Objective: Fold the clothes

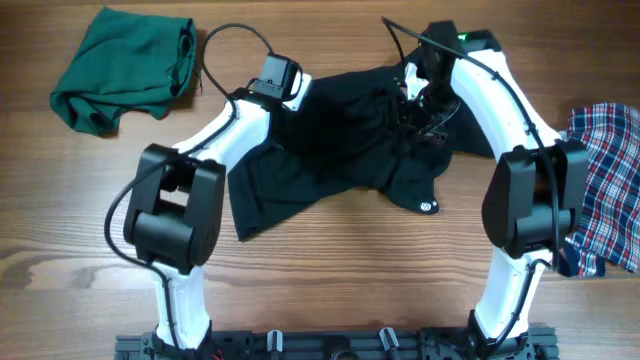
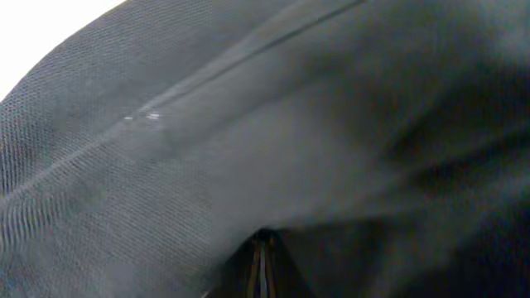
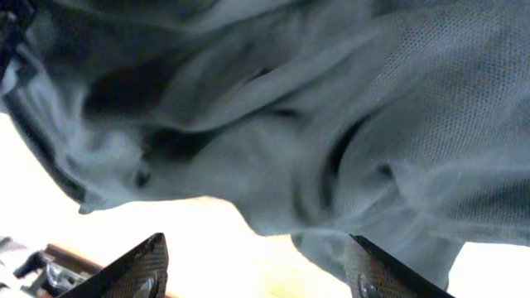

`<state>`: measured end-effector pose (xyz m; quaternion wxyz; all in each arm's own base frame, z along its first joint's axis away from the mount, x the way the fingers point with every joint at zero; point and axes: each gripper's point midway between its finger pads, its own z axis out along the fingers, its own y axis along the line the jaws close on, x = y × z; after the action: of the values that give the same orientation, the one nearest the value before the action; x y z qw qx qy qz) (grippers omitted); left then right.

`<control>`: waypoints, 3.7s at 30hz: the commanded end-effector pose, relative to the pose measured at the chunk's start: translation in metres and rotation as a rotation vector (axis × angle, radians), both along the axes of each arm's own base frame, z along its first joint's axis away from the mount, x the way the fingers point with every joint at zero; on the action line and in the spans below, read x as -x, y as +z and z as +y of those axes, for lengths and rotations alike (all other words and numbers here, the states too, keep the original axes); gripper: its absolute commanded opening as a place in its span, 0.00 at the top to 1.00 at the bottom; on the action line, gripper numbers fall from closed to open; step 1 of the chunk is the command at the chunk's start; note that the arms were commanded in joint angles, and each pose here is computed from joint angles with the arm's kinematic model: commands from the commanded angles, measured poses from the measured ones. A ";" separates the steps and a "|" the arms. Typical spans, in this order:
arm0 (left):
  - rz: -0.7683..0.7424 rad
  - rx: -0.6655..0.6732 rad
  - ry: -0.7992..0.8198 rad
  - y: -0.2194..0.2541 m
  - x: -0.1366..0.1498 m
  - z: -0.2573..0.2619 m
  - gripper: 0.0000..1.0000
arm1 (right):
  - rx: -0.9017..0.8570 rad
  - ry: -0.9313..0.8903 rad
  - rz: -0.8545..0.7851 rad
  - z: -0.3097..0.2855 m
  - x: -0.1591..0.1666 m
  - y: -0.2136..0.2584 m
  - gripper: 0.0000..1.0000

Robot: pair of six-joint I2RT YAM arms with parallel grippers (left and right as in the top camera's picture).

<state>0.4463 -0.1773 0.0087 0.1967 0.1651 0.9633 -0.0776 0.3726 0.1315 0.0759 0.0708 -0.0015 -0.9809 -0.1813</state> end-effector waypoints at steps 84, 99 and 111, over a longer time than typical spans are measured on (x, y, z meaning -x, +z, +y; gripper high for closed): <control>0.199 -0.038 -0.118 0.016 0.079 -0.033 0.96 | 0.185 -0.688 0.082 -0.179 0.079 -0.079 0.09; 0.151 0.029 -0.207 0.045 0.089 -0.062 0.96 | 0.155 -0.667 0.068 -0.175 0.075 -0.078 0.09; 0.165 0.008 -0.216 0.021 0.087 -0.069 0.96 | 0.134 -0.659 0.071 -0.172 0.076 -0.077 0.08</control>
<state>0.3557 -0.2549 0.0530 0.1294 0.2700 0.9460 -0.1245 0.2955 -0.0444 0.0029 0.0469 -0.3448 -0.9305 -0.1142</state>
